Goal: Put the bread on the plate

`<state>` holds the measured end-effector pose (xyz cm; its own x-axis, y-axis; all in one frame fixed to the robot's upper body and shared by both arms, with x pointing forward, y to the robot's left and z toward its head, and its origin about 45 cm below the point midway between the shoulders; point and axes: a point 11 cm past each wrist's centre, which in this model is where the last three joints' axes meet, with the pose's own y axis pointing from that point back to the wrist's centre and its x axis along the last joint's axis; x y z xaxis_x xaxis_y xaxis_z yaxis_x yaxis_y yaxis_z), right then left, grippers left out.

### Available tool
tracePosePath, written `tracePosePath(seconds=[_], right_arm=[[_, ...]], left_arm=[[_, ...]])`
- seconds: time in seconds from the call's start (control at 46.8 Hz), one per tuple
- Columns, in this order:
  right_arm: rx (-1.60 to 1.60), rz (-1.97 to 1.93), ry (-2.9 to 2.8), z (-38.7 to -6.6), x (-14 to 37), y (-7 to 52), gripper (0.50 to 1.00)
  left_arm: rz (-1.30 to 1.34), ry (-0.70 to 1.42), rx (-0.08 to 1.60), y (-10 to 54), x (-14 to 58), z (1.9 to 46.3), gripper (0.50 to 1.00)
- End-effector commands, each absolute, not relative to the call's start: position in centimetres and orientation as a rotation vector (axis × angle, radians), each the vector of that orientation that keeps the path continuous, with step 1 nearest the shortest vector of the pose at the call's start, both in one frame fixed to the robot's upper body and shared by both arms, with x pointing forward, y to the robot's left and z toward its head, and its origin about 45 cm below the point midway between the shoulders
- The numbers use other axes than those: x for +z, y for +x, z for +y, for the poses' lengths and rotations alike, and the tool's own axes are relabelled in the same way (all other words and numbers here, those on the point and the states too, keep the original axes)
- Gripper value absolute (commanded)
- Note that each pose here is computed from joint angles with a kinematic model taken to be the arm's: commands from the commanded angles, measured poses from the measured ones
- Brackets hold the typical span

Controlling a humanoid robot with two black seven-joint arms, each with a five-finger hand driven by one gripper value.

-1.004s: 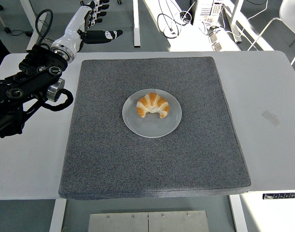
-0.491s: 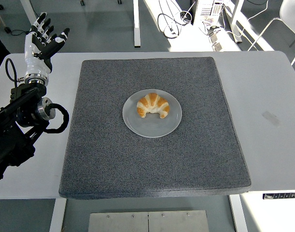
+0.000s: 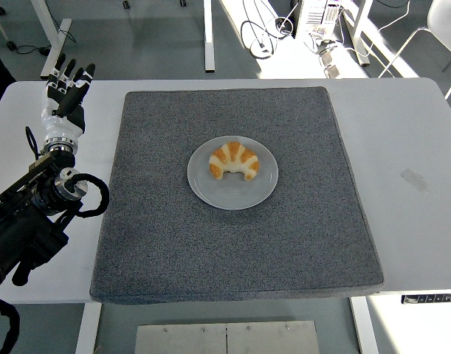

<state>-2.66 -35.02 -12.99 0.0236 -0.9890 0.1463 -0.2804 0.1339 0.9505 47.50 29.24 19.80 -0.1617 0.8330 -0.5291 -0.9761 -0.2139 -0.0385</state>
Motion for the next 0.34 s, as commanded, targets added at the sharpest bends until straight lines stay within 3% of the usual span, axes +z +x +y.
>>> tracePosePath(seconds=[0.0, 0.321], right_arm=[[-0.931, -1.446, 1.331, -34.8, -13.0, -2.4, 1.0], [-0.94, -1.434, 1.313, -34.9, -13.0, -3.6, 1.0]], left_arm=[[0.361, -0.52, 1.722, 47.6, 19.9, 29.3, 0.868], [0.357, -0.487, 1.682, 47.6, 19.6, 27.3, 0.868]])
